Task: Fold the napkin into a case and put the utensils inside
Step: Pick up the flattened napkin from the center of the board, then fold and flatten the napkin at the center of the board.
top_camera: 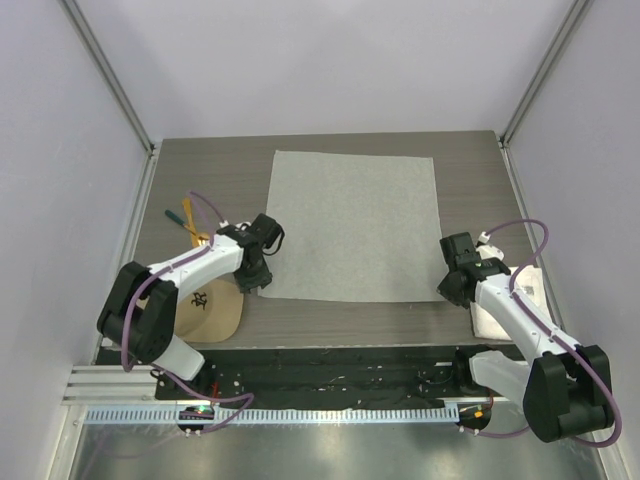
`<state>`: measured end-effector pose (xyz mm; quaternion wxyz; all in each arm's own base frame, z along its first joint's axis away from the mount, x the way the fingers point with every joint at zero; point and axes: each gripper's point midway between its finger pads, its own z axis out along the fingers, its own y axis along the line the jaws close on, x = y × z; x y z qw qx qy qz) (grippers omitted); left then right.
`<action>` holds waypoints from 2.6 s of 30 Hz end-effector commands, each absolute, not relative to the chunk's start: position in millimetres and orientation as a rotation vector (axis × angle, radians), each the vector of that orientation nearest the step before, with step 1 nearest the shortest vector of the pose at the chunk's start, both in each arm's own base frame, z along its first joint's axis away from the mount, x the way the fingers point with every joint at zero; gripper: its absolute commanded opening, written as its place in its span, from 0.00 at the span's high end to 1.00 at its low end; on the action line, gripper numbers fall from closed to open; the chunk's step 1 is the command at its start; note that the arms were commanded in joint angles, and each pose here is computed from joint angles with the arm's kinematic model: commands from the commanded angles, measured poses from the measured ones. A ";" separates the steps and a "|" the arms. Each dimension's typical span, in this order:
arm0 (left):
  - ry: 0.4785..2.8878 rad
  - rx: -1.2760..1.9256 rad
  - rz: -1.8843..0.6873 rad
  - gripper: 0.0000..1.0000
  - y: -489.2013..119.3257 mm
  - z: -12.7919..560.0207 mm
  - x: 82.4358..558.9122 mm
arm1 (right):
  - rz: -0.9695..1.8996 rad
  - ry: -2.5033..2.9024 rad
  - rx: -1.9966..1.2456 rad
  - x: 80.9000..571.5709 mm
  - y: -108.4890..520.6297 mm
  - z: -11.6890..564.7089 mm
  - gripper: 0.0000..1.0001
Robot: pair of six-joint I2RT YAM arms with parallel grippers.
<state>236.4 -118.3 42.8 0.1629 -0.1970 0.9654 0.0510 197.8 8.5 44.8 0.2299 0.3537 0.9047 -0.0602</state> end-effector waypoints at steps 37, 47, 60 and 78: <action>2.581 -0.621 -0.148 1.00 -130.3 62.2 237.9 | -0.073 2.421 0.977 186.3 8.7 88.0 0.99; 2.464 -0.618 -0.516 1.00 -135.5 135.4 194.1 | 0.094 2.437 0.935 148.9 21.7 119.8 0.99; 2.322 -0.836 -0.433 1.00 -128.1 165.3 376.3 | 0.035 2.399 0.787 337.7 36.5 135.7 0.99; 2.288 -0.756 -0.431 1.00 -156.0 138.3 571.9 | 0.039 2.316 0.789 523.3 -1.9 119.1 0.99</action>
